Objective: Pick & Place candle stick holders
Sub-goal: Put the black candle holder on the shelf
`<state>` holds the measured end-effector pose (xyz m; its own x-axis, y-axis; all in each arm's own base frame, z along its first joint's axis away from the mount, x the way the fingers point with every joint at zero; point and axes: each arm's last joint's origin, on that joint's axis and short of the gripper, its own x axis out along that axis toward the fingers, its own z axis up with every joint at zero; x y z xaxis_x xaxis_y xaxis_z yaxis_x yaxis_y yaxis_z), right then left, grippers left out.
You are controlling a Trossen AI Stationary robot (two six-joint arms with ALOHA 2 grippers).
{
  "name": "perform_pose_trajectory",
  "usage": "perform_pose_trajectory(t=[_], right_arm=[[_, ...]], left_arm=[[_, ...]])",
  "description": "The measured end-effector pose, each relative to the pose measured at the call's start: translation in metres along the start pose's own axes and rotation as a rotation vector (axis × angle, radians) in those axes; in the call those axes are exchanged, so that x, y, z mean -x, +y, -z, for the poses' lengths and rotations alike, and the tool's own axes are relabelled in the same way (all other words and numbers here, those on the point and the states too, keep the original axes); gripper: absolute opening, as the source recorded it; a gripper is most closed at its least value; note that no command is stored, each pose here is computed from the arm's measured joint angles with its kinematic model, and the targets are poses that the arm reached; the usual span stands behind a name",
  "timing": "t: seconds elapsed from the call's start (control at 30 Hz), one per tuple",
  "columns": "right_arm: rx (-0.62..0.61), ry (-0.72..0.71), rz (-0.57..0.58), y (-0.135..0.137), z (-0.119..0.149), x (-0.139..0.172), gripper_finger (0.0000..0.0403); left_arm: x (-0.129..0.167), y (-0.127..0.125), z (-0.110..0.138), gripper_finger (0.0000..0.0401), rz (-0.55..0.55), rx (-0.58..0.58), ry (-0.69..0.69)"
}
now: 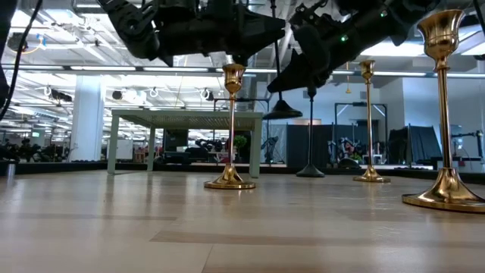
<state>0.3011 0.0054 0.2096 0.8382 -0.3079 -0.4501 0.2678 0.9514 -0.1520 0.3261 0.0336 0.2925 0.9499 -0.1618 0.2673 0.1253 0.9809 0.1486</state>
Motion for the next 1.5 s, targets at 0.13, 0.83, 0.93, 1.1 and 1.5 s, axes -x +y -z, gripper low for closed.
perform_pose_trajectory(t=[0.13, 0.83, 0.93, 1.1, 1.5], right_arm=[[-0.002, -0.006, 0.000, 0.000, -0.001, 0.000, 0.0001], [-0.005, -0.003, -0.005, 0.000, 0.000, 0.000, 0.0001], [-0.004, -0.002, -0.005, 0.000, 0.000, 0.000, 0.0004], [-0.002, -0.001, -0.011, 0.002, 0.000, 0.001, 0.0043], [0.033, 0.059, -0.025, 0.001, -0.004, 0.030, 0.0169]], left_arm=[[0.000, 0.000, 0.000, 0.0145, -0.001, -0.001, -0.002], [0.000, 0.000, 0.000, 0.0017, 0.011, -0.009, -0.003], [0.000, 0.000, 0.000, 0.0017, 0.014, -0.007, 0.002], [0.000, 0.001, 0.002, 0.0014, 0.017, 0.008, 0.018], [0.007, 0.005, -0.006, 0.0013, 0.011, 0.019, 0.067]])
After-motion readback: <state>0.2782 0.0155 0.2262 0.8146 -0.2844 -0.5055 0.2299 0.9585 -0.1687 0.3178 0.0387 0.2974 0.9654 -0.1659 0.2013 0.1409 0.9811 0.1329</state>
